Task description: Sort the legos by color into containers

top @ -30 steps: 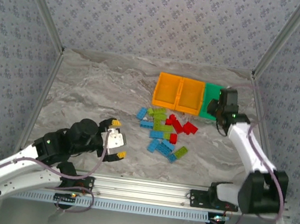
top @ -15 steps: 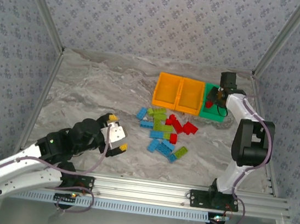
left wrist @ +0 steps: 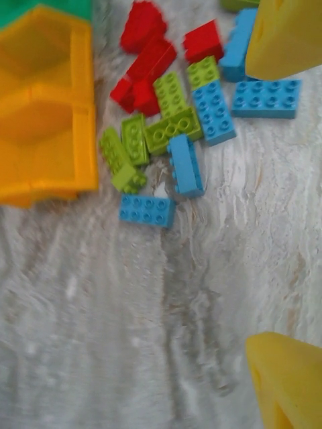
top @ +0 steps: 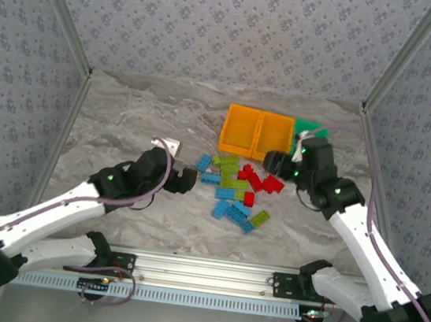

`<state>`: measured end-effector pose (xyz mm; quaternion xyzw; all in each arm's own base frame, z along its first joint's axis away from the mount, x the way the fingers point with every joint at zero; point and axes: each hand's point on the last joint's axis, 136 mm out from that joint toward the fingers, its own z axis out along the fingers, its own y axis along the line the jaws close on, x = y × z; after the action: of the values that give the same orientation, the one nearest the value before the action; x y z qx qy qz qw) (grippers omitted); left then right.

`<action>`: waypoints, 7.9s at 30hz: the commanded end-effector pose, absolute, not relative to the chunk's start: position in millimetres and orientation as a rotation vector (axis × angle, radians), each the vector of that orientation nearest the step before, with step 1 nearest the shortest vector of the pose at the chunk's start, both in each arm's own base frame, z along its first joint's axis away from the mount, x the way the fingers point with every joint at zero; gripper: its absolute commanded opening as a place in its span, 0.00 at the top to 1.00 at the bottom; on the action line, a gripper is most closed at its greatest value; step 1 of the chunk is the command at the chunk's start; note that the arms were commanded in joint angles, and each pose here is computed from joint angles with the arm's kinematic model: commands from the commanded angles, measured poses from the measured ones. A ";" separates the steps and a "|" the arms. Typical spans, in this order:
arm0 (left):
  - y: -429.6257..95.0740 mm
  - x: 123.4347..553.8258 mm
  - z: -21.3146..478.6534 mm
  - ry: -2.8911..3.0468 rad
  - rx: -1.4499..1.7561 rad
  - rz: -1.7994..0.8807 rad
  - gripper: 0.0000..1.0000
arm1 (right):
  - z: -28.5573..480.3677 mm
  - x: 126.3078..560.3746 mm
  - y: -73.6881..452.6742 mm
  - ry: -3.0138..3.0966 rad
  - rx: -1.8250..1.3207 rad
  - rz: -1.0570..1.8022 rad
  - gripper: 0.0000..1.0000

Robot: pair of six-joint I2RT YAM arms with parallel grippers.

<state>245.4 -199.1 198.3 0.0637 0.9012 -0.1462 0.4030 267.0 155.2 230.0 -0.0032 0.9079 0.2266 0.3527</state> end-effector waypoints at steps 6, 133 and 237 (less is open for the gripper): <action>-235.7 281.5 124.9 2.548 -0.462 -0.602 0.02 | 160.8 187.0 174.5 2.667 -0.138 0.471 0.24; -189.4 166.2 199.7 1.894 1.185 -0.389 0.01 | 179.1 422.7 134.0 2.247 0.049 0.055 0.78; -320.7 293.9 302.7 1.905 0.722 -0.615 0.47 | 152.3 202.5 156.1 2.538 0.055 0.394 0.20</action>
<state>334.6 -324.5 256.1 0.2677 0.8318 -0.2207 0.4333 194.7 159.5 169.4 0.0094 0.9354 0.1934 0.2959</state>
